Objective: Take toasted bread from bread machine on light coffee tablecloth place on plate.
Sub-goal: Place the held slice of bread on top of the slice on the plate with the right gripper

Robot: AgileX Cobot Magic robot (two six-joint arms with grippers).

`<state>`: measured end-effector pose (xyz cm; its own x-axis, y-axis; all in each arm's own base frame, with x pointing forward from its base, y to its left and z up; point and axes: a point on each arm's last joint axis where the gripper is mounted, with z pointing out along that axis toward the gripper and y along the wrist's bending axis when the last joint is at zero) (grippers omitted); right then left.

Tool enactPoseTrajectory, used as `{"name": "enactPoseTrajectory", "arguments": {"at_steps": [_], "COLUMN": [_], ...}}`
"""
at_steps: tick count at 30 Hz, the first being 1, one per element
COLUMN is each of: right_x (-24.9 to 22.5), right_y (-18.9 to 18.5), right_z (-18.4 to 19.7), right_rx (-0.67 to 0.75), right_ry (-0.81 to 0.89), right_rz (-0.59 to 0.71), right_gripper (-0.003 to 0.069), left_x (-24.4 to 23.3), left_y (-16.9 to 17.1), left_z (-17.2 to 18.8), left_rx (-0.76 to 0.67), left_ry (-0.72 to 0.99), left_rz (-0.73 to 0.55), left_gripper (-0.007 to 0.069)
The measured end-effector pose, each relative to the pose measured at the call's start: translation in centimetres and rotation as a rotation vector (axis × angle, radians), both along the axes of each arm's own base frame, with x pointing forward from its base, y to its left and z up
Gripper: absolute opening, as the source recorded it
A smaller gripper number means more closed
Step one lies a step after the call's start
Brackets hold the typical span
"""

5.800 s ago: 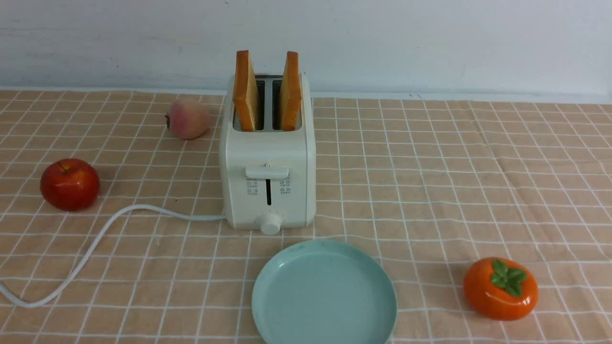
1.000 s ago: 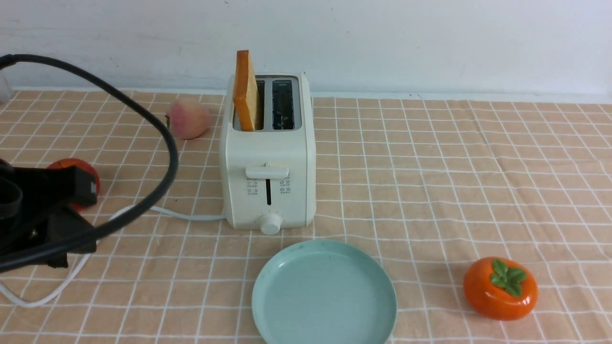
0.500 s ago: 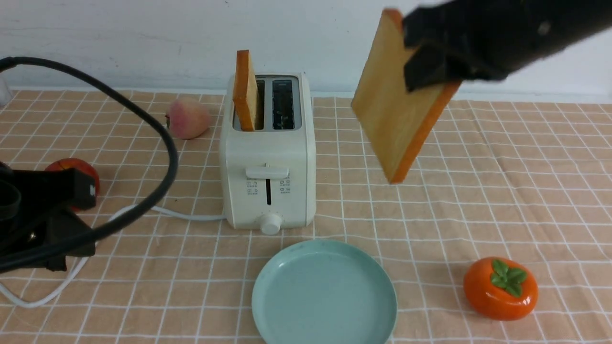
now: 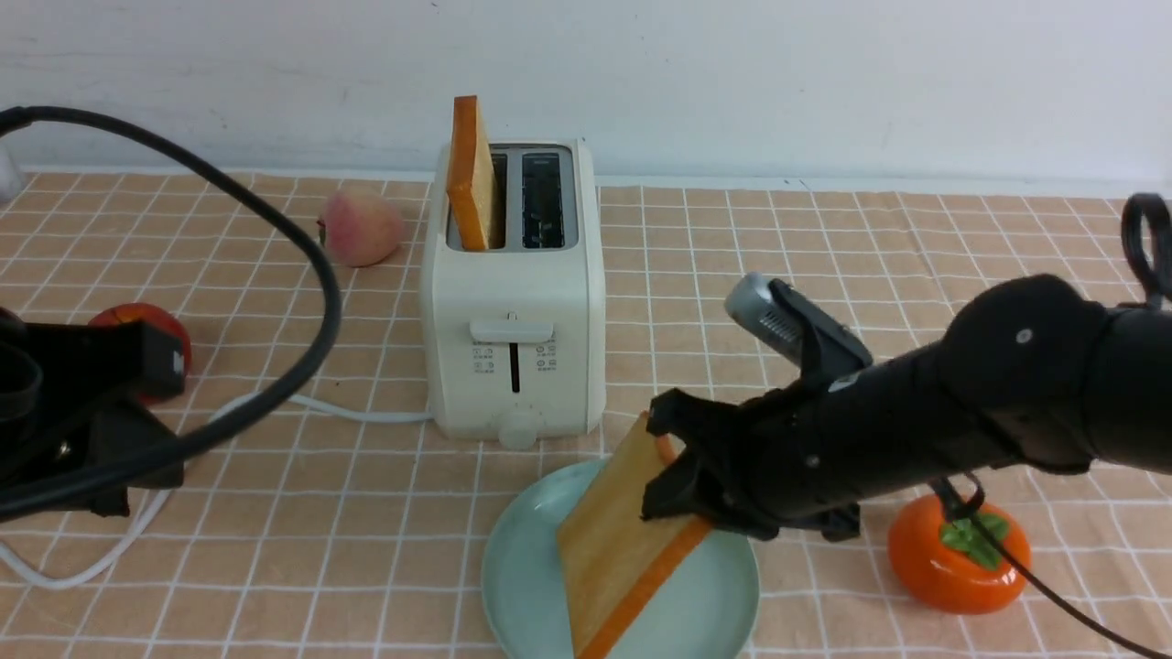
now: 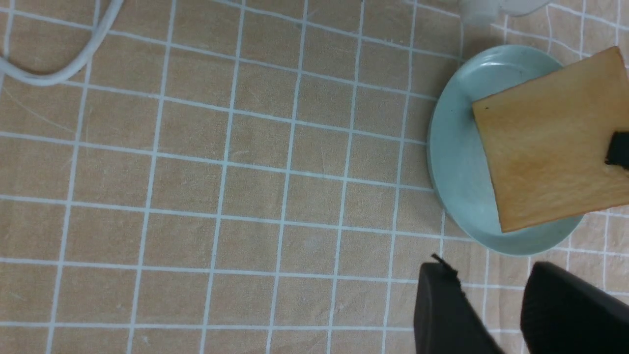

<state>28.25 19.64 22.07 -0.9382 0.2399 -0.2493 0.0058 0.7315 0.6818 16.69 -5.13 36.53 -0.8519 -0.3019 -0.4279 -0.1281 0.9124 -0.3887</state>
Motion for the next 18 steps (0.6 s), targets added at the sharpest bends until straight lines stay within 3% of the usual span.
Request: {"name": "enactPoseTrajectory", "arguments": {"at_steps": [3,7,10,14,18], "right_x": [0.4,0.5,0.5,-0.4,-1.5], "right_y": [0.3,0.3,0.1,-0.5,-2.1], "right_z": [-0.6,-0.7,-0.5,1.0,4.7], "right_rx": [0.005,-0.034,-0.104,-0.229,-0.324], "right_ry": [-0.032,-0.117,-0.219,-0.387,-0.435], "right_rz": [0.031,0.103,0.195,0.428,0.679], "right_gripper": [0.0125,0.0238,0.0424,0.0615,0.0674], "left_x": [0.0,0.0,0.0,0.1,0.9], "left_y": [0.0,0.0,0.0,0.0,-0.2], "left_z": [0.0,0.0,0.0,0.1,0.7], "left_rx": [0.0,0.0,0.0,-0.005,-0.037], "left_ry": [0.0,0.0,-0.001,-0.016,-0.115], "left_rz": [0.0,0.0,0.0,0.003,0.021], "left_gripper": [0.0238,0.0238,0.0238,0.0238,0.0238]}}
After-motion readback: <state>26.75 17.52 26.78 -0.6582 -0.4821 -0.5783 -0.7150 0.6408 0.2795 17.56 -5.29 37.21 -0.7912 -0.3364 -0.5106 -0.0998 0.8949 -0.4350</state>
